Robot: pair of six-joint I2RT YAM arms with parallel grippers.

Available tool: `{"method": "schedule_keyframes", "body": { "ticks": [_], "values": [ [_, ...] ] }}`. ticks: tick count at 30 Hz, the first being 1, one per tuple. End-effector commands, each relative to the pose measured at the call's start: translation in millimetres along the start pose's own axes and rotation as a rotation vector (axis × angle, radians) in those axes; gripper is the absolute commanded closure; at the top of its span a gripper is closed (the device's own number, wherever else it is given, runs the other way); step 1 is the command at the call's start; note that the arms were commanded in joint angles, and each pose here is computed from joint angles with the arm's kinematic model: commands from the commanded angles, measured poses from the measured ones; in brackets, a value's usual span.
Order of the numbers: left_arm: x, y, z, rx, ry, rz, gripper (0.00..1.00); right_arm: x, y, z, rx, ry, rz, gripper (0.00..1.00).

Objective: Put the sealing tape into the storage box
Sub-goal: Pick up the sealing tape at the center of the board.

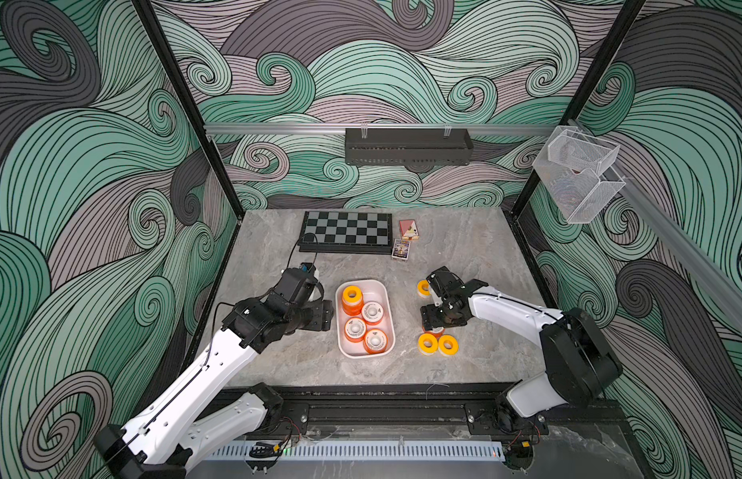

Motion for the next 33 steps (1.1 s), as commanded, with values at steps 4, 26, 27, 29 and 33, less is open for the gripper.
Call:
{"method": "schedule_keyframes", "body": {
  "ticks": [4, 26, 27, 29, 33],
  "values": [
    [2, -1, -3, -0.014, 0.011, 0.020, 0.22, 1, -1, 12, 0.054, -0.006, -0.005, 0.26],
    [5, -2, -2, -0.014, 0.030, 0.014, 0.22, 6, -2, 19, 0.071, 0.025, -0.024, 0.24],
    [5, -3, -1, -0.011, 0.033, 0.013, 0.22, 6, -2, 19, 0.069, 0.023, -0.025, 0.25],
    [5, -2, -1, -0.013, 0.039, 0.014, 0.22, 6, -2, 18, 0.064, 0.019, -0.028, 0.28],
    [7, -2, -1, -0.014, 0.051, 0.010, 0.22, 7, 1, 14, 0.051, 0.022, -0.032, 0.32]
  ]
}}
Point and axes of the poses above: each gripper's point midway between its finger pads, its own z axis out along the fingers, its own x axis along the line the jaws close on, y = z × x, the point moved 5 cm from there along -z, back along the fingers, and after that the axes turned 3 degrees about z, right-handed, at the moved point
